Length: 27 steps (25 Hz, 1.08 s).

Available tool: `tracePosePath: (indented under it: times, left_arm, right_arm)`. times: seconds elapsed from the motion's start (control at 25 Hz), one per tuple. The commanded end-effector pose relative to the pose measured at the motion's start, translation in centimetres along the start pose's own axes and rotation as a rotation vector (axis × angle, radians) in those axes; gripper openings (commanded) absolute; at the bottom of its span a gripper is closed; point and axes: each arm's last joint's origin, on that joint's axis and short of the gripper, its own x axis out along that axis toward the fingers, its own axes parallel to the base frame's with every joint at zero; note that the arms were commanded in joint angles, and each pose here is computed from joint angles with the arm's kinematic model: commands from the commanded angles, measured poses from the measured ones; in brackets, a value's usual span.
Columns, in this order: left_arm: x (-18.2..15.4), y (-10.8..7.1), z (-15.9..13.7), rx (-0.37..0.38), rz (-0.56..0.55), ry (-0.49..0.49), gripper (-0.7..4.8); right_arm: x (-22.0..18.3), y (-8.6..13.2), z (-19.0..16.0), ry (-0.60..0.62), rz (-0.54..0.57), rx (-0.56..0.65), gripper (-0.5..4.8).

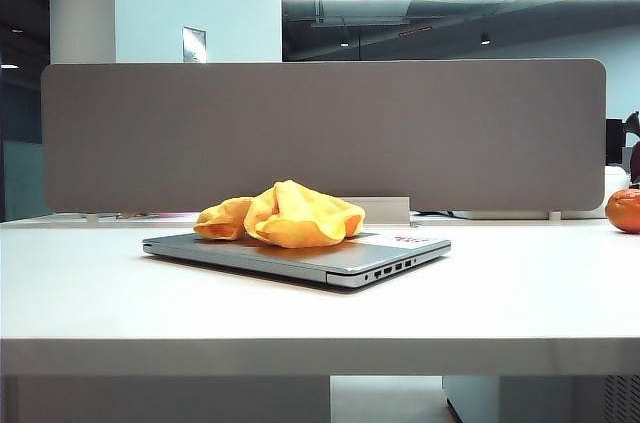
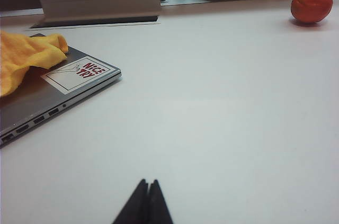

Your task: Pick up the yellow rag and put it over the laptop.

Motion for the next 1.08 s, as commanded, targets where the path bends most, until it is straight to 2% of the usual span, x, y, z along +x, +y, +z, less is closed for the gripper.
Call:
tracePosePath:
  times: [0.04,0.2,0.56,0.96,1.08]
  left_arm:
    - [-0.3,0.3,0.2,0.001,0.022,-0.048,-0.06]
    - [-0.8,0.5,-0.2,0.003,0.041,-0.088,-0.06]
    - [-1.1,0.4,-1.1,0.017,-0.003,-0.086,-0.06]
    - [-1.3,0.2,-1.7,0.013,-0.018,-0.027,-0.06]
    - [-1.3,-0.1,-1.8,0.035,-0.042,-0.023,-0.06]
  right_arm:
    - [0.0,0.0,-0.1,-0.008,-0.002,-0.002,-0.06]
    - [0.0,0.0,-0.1,-0.008,-0.002,-0.002,-0.06]
    - [0.0,0.0,-0.1,-0.008,-0.003,-0.002,-0.06]
    - [0.0,0.0,-0.1,-0.008,-0.003,-0.002,-0.06]
    - [0.0,0.0,-0.1,-0.008,-0.003,-0.002,-0.06]
